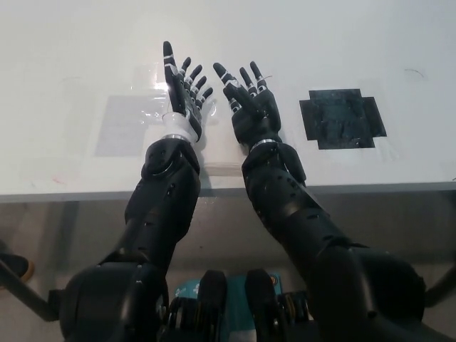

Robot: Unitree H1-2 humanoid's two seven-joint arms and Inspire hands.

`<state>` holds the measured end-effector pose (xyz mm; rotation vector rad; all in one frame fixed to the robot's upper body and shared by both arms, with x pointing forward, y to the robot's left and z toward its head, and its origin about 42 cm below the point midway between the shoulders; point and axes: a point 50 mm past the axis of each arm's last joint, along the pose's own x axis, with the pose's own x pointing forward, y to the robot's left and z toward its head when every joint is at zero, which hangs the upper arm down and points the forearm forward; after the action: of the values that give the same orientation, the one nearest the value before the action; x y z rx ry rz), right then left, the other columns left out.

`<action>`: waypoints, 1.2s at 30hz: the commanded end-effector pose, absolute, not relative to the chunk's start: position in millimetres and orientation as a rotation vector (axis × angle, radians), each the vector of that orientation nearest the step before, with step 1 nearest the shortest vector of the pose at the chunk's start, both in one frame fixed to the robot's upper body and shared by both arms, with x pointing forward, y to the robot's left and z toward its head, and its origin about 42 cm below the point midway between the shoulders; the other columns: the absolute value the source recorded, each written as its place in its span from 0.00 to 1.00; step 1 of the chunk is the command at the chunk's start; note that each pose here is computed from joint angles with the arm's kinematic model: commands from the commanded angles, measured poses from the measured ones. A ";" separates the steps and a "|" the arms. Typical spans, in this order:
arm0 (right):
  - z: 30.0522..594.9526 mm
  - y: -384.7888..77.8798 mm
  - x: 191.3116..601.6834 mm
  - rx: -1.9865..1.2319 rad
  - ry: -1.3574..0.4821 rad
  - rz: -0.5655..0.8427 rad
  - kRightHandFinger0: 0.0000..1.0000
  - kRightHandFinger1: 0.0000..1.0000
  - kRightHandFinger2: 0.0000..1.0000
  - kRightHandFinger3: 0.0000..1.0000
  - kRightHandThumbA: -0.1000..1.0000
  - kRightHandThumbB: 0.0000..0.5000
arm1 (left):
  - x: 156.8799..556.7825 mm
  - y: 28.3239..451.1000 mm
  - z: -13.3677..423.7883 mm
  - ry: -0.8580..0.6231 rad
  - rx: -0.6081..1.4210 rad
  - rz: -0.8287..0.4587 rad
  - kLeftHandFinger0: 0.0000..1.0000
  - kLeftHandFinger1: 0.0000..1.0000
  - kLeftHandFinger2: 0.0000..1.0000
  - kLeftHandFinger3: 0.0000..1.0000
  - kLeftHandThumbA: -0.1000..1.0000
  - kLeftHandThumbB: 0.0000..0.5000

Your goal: A stack of napkins is kept in the middle of the table close to the robot and the robot places both its hands sideways on the stack. Then it moves its hands away from each other while pressing down on the napkins to make them smooth

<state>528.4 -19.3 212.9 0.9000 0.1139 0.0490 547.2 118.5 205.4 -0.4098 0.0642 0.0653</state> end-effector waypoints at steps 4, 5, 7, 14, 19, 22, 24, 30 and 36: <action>206.0 -8.0 521.5 0.908 0.131 0.131 1.00 1.00 1.00 1.00 1.00 0.40 | 543.7 120.3 196.2 0.057 -0.397 0.018 1.00 1.00 1.00 1.00 1.00 0.40; 202.2 -9.1 520.2 0.906 0.135 0.130 1.00 1.00 1.00 1.00 1.00 0.40 | 541.9 120.2 192.0 0.064 -0.396 0.014 1.00 1.00 1.00 1.00 1.00 0.38; 185.2 -11.2 513.0 0.913 0.164 0.121 1.00 1.00 1.00 1.00 1.00 0.42 | 532.4 121.8 173.0 0.086 -0.337 0.004 1.00 1.00 1.00 1.00 1.00 0.36; 155.4 -13.0 497.6 0.947 0.208 0.127 1.00 1.00 1.00 1.00 1.00 0.45 | 512.2 125.7 137.4 0.120 -0.261 -0.025 1.00 1.00 1.00 1.00 1.00 0.36; 149.5 -18.1 496.3 0.952 0.214 0.137 1.00 1.00 1.00 1.00 1.00 0.47 | 508.6 125.4 132.6 0.105 -0.246 -0.029 1.00 1.00 1.00 1.00 1.00 0.35; 144.9 -25.6 496.2 0.923 0.207 0.123 1.00 1.00 1.00 1.00 1.00 0.47 | 508.9 128.3 132.8 0.101 -0.229 -0.041 1.00 1.00 1.00 1.00 1.00 0.41; 141.6 -32.3 496.7 0.895 0.210 0.107 1.00 1.00 1.00 1.00 1.00 0.48 | 508.5 132.5 132.1 0.095 -0.222 -0.042 1.00 1.00 1.00 1.00 1.00 0.41; 137.7 -62.9 503.5 0.907 0.170 0.084 1.00 1.00 1.00 1.00 1.00 0.48 | 507.2 163.1 129.9 0.060 -0.250 -0.008 1.00 1.00 1.00 1.00 1.00 0.41; 139.9 -90.9 510.8 0.891 0.108 0.067 1.00 1.00 1.00 1.00 1.00 0.47 | 509.1 197.9 136.3 0.028 -0.247 0.025 1.00 1.00 1.00 1.00 1.00 0.43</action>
<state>507.8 -53.3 151.9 0.8996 0.1233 0.1203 513.4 149.9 151.4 -0.2563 -0.0243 -0.0456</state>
